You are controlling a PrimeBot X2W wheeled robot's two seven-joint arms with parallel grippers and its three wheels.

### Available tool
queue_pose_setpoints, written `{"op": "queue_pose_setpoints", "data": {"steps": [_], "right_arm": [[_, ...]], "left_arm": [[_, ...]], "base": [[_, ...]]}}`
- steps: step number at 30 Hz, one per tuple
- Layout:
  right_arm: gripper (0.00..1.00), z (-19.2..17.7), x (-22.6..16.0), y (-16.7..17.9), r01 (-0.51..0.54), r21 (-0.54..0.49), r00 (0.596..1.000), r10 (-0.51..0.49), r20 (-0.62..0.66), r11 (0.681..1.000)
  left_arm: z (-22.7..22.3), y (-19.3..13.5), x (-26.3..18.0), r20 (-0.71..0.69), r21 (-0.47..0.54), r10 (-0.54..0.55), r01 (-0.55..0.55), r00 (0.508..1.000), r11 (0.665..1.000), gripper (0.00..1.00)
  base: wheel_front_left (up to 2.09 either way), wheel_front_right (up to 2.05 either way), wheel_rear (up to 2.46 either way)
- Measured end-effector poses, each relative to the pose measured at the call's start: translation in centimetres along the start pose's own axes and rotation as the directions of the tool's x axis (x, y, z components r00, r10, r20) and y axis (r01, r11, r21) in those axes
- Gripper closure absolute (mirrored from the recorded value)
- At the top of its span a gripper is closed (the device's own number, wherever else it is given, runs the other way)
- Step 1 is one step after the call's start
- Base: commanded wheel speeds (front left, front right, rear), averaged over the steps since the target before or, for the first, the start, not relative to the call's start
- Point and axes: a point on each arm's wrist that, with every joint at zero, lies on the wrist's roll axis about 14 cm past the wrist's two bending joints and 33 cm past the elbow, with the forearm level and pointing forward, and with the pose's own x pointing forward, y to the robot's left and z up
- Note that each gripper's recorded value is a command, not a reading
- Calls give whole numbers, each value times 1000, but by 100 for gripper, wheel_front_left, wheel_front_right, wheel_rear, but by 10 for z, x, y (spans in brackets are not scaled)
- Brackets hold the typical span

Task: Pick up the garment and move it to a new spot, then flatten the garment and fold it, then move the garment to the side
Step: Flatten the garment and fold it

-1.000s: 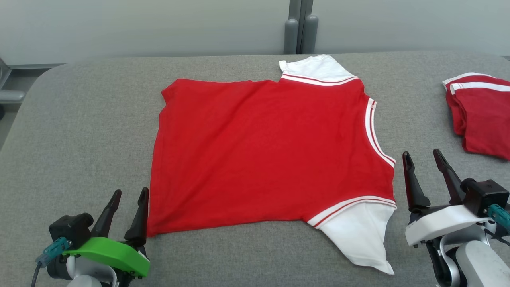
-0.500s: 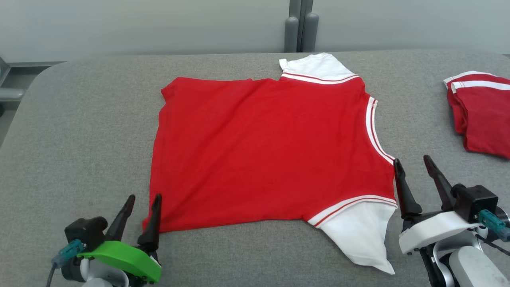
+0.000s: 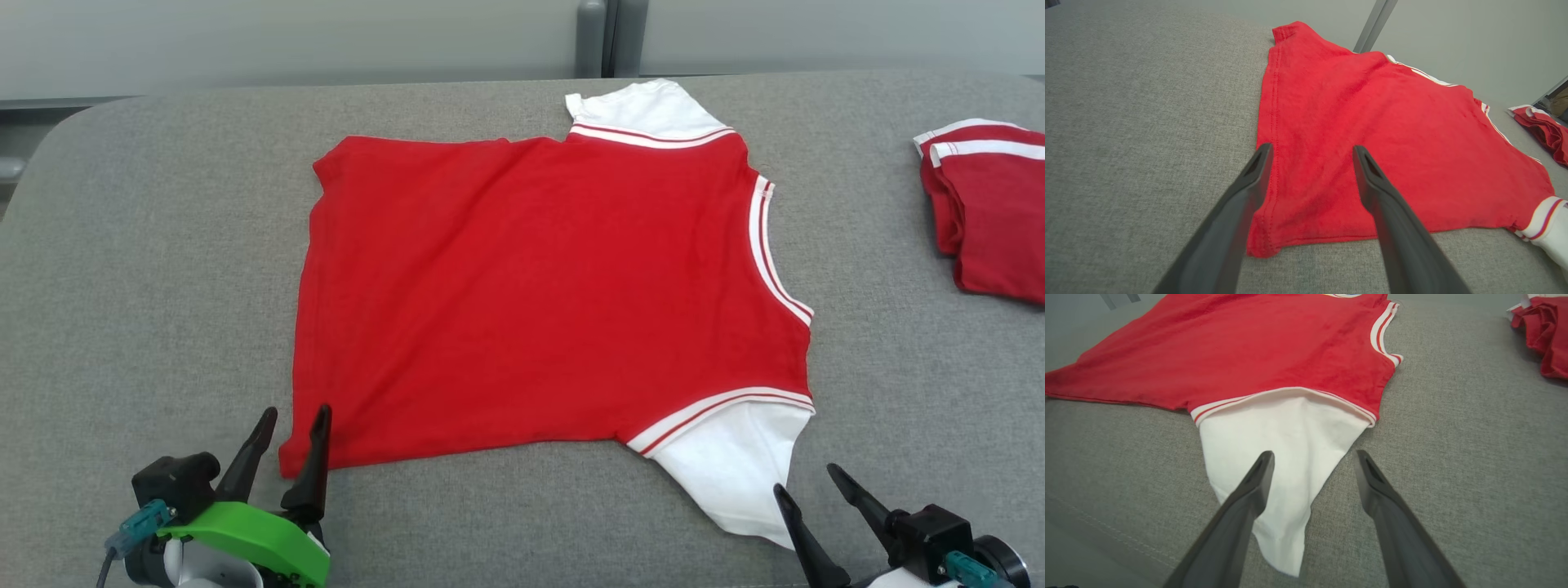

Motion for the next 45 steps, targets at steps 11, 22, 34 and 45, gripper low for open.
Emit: {"op": "queue_pose_setpoints", "data": {"steps": [11, 22, 34, 45], "right_arm": [[0, -33, -17, 13, -73, 9, 990, 73, -119, 997], [29, -51, -22, 21, -105, 40, 977, 111, -181, 994], [54, -53, -17, 18, -103, 54, 976, 111, -189, 993], [71, -48, -9, 15, -88, 56, 980, 97, -172, 995]], "left_arm": [[-16, -7, 7, -53, 18, -35, 36, 998, 999, 0], [-18, 0, 7, -57, 14, -20, 21, 998, 1000, 0], [-16, 7, 9, -52, 12, 2, -2, 999, 1000, 0], [-22, 6, 11, -71, 8, -3, 4, 997, 1000, 0]], "base": [[0, 0, 0], [0, 0, 0], [0, 0, 0], [0, 0, 0]]}}
